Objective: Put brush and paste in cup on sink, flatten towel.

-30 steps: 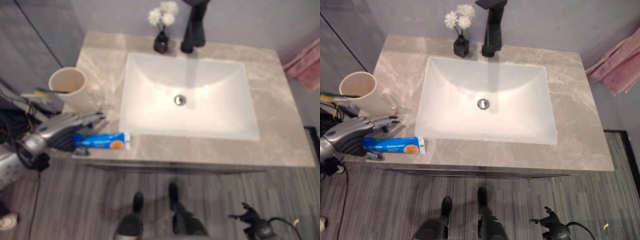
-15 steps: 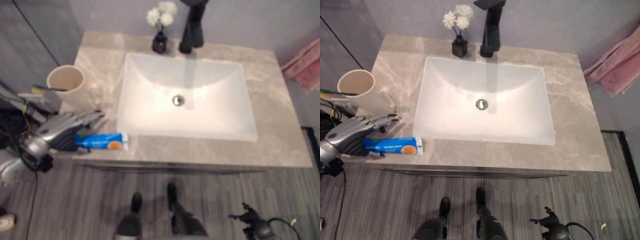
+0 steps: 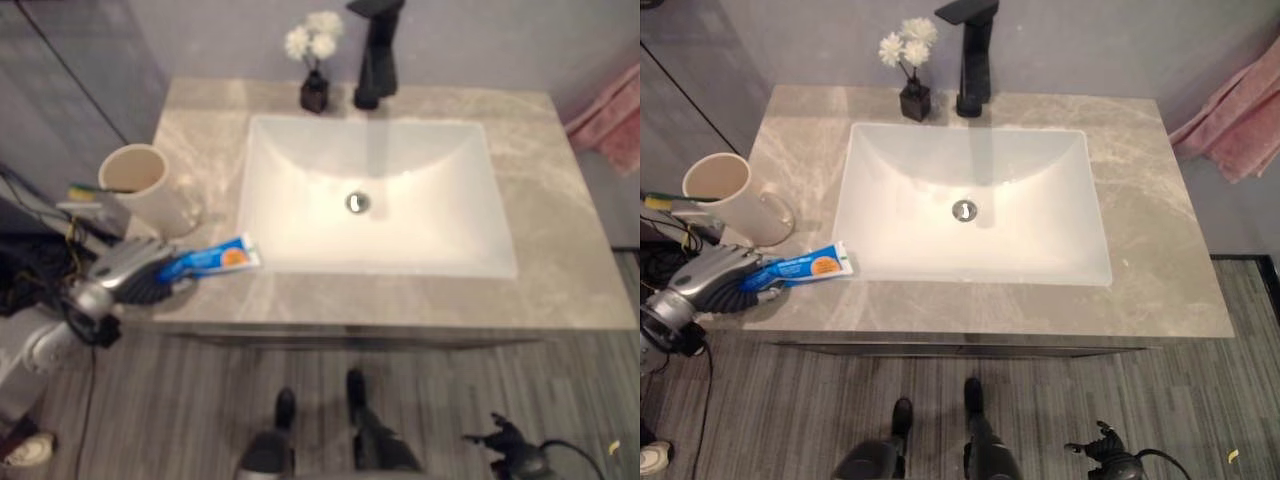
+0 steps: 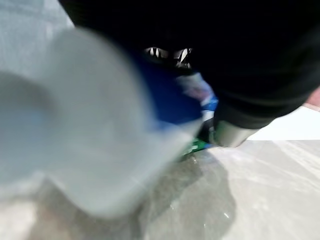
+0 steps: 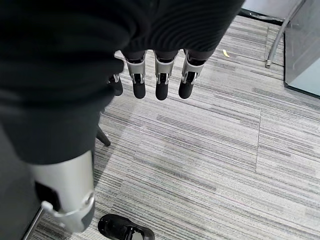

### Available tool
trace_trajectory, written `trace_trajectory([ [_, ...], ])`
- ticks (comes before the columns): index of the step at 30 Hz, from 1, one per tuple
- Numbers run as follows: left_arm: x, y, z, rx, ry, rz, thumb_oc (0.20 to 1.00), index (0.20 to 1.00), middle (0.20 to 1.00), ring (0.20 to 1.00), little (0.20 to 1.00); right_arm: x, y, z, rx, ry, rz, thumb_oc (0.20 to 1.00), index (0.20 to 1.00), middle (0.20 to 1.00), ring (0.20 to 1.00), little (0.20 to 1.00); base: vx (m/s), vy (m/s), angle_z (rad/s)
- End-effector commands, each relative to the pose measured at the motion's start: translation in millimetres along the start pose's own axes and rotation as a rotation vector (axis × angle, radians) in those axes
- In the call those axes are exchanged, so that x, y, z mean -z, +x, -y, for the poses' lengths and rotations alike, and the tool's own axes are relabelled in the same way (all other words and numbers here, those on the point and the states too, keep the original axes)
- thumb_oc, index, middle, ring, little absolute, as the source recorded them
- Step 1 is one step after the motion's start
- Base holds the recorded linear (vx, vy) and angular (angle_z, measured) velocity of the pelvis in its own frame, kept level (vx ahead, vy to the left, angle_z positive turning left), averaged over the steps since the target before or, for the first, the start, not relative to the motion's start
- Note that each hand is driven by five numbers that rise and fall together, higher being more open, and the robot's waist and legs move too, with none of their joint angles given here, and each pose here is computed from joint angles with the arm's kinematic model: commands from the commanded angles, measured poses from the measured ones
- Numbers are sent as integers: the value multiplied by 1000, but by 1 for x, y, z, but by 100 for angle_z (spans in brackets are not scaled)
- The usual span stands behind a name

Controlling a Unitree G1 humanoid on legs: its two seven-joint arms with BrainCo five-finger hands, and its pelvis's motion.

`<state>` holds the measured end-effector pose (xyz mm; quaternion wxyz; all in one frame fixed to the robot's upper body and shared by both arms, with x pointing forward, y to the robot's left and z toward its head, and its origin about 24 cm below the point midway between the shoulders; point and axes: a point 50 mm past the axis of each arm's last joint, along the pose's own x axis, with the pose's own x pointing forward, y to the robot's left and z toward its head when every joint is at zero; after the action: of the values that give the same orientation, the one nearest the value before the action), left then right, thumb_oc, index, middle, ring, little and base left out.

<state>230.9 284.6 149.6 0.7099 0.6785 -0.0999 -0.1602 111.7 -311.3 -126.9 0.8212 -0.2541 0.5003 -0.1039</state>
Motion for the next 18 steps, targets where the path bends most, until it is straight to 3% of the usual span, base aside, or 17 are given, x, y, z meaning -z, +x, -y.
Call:
trace_trajectory([
  [1, 14, -39, 92, 469, -6, -139, 200, 200, 200, 200, 200, 12, -1, 7, 47, 75, -59, 1000, 1000, 1000, 1000, 1000, 69, -12, -4],
  [12, 2, -13, 76, 216, -106, -97, 200, 200, 200, 200, 200, 28, -5, 9, 120, 273, -125, 1000, 1000, 1000, 1000, 1000, 40, -13, 0],
  [18, -36, 22, 56, 48, -135, 120, 200, 200, 200, 200, 200, 14, -3, 13, 185, 511, -70, 1000, 1000, 1000, 1000, 1000, 42, -31, 0],
])
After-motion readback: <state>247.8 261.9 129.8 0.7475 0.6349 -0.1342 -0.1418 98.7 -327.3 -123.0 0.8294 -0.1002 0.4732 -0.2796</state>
